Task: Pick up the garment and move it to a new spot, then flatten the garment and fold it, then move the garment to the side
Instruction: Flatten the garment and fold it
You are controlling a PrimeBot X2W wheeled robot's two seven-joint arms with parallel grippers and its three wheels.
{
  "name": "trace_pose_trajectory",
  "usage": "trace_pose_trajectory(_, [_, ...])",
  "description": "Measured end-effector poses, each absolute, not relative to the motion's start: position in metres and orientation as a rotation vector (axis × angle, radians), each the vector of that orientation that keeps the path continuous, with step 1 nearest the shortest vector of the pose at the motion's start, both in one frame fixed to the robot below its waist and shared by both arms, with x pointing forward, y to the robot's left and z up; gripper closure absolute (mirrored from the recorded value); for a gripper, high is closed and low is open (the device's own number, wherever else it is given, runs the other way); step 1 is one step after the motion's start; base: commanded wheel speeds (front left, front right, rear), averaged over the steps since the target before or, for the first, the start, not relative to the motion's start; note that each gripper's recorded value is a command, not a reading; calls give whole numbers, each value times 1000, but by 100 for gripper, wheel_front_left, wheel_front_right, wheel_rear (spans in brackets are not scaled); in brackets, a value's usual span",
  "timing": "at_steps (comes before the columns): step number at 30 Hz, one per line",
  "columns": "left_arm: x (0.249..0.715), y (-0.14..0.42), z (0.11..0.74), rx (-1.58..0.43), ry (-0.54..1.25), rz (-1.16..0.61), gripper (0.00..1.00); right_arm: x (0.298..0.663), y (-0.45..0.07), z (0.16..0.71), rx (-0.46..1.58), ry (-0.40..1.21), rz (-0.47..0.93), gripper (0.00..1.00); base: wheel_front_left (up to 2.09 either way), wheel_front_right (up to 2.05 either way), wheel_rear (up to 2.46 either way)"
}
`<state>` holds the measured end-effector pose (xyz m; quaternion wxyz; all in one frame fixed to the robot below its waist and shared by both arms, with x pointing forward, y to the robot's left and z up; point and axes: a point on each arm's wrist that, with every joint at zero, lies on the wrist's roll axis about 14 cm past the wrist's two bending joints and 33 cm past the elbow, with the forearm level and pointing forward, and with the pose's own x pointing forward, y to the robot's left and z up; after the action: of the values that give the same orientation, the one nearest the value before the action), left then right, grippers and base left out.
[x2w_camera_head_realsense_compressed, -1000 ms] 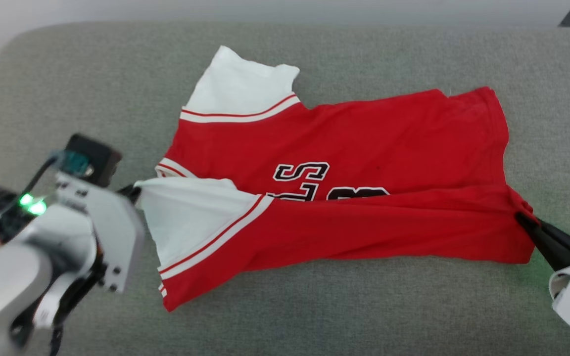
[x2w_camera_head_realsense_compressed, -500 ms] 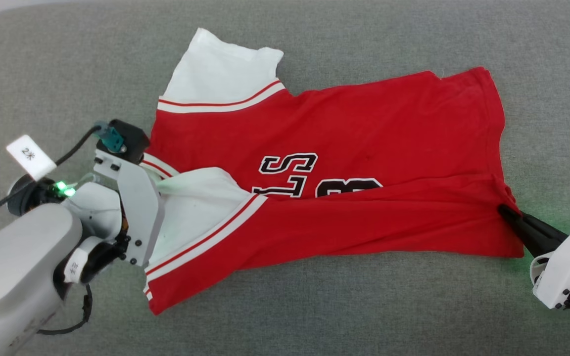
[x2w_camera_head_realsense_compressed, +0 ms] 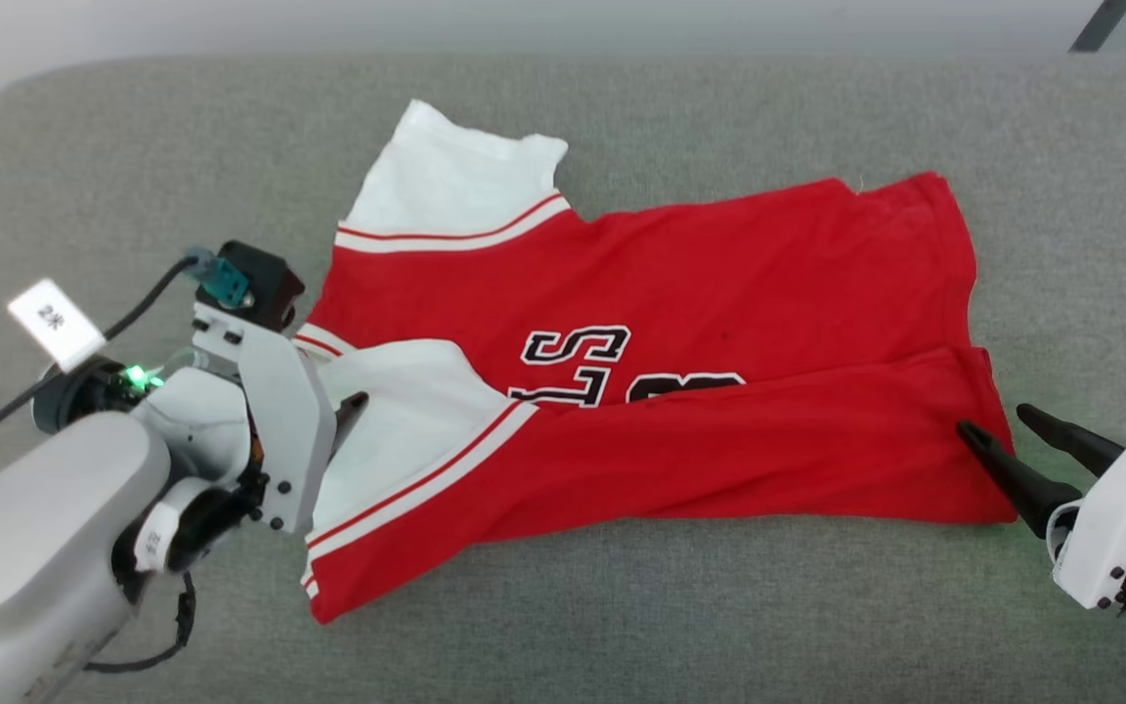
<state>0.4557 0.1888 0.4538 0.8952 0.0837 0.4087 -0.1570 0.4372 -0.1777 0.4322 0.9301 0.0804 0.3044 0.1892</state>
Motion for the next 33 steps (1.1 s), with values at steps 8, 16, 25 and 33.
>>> trace_pose_trajectory(8, [445,183,493,115,665,-323,0,436,-174,478,97,452,404,0,0,0,0])
trace_pose_trajectory(16, [424,194,520,8,544,-241,0,430,-163,541,-9,149,442,0,0,0,0])
trace_pose_trajectory(25, [413,202,514,-83,625,-175,0,419,-163,586,-39,-65,406,0,0,0,0])
trace_pose_trajectory(33, [405,199,475,-187,899,-114,0,404,-180,588,10,-97,311,0,0,0,0])
